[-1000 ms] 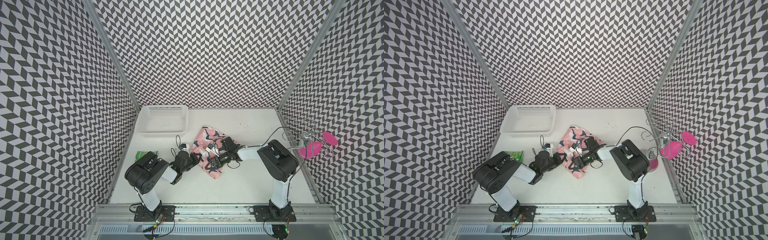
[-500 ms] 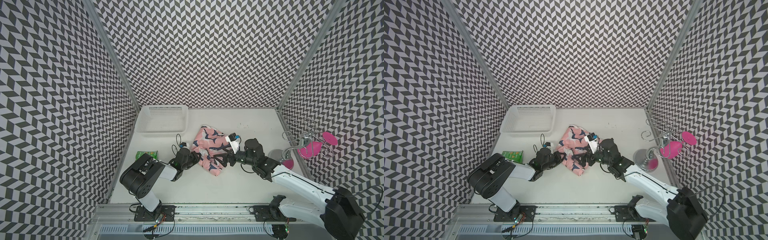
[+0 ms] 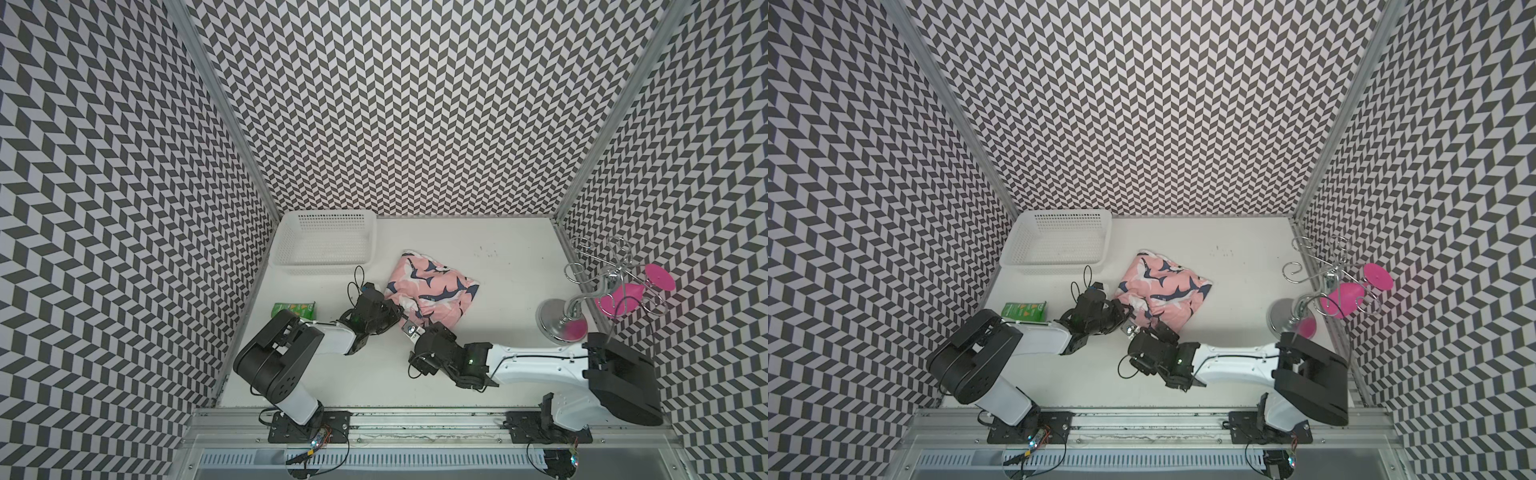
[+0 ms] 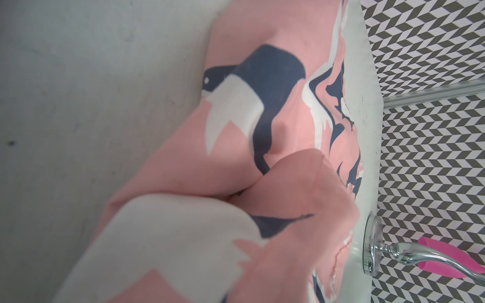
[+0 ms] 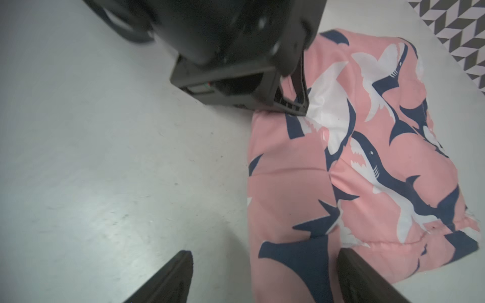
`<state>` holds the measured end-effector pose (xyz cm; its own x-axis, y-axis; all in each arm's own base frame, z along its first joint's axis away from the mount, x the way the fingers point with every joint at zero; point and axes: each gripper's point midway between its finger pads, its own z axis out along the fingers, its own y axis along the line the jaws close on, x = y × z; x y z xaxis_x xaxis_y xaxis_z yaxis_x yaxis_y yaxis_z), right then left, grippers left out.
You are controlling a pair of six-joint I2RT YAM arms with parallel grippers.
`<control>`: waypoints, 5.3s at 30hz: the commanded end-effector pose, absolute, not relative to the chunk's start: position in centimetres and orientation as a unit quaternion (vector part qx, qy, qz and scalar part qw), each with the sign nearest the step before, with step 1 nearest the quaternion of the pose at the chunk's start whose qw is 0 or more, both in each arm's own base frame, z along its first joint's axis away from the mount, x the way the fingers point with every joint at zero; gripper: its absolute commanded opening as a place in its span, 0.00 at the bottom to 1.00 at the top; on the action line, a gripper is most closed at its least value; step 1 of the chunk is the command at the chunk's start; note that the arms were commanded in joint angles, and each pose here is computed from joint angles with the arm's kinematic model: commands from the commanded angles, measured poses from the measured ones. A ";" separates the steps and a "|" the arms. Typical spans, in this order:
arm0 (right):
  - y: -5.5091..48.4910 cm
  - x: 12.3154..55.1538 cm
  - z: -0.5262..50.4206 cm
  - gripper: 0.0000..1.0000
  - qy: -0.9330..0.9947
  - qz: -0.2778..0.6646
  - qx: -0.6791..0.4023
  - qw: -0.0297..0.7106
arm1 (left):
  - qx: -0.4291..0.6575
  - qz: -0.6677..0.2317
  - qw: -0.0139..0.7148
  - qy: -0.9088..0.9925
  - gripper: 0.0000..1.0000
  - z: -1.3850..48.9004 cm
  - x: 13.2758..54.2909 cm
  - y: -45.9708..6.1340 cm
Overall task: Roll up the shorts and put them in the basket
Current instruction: Roll the shorts at the center of the board.
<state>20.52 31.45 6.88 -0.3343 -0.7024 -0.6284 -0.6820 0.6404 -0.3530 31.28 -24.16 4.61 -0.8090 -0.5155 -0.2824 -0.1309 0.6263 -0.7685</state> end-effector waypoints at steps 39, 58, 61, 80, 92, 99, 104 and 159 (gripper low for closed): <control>35.4 20.0 5.6 0.00 0.831 0.447 -0.330 0.034 | -0.160 -0.399 0.348 0.833 0.77 10.5 27.8 -16.7; 34.0 21.4 3.3 0.02 0.832 0.486 -0.268 0.005 | -0.148 -0.426 0.318 0.834 0.75 5.4 30.3 -21.7; 34.0 21.5 3.1 0.02 0.830 0.490 -0.266 0.001 | -0.148 -0.428 0.318 0.833 0.70 4.9 30.9 -22.2; 28.1 26.4 7.3 0.42 0.913 0.181 -0.285 0.230 | -0.148 -0.399 0.236 0.873 0.00 4.9 31.6 -24.0; 28.2 25.5 13.7 0.64 0.847 -0.054 -0.310 0.430 | -0.150 -0.377 0.221 0.887 0.00 5.8 31.7 -23.9; 32.1 22.4 13.8 0.65 0.809 -0.037 -0.389 0.439 | -0.153 -0.384 0.214 0.885 0.00 6.0 31.6 -24.2; 33.6 21.5 10.7 0.86 0.799 -0.046 -0.416 0.432 | -0.151 -0.393 0.213 0.882 0.00 6.6 31.6 -24.5; 32.7 21.9 4.8 0.00 0.829 0.520 -0.204 0.031 | -0.136 -0.438 0.335 0.823 0.81 7.8 30.0 -21.5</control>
<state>22.29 32.88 5.27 -0.9055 -0.3084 -0.2915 -0.4009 0.3961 0.8261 28.06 -20.47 5.99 -0.7773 -0.4924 -0.3915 0.0082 0.6144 -0.7890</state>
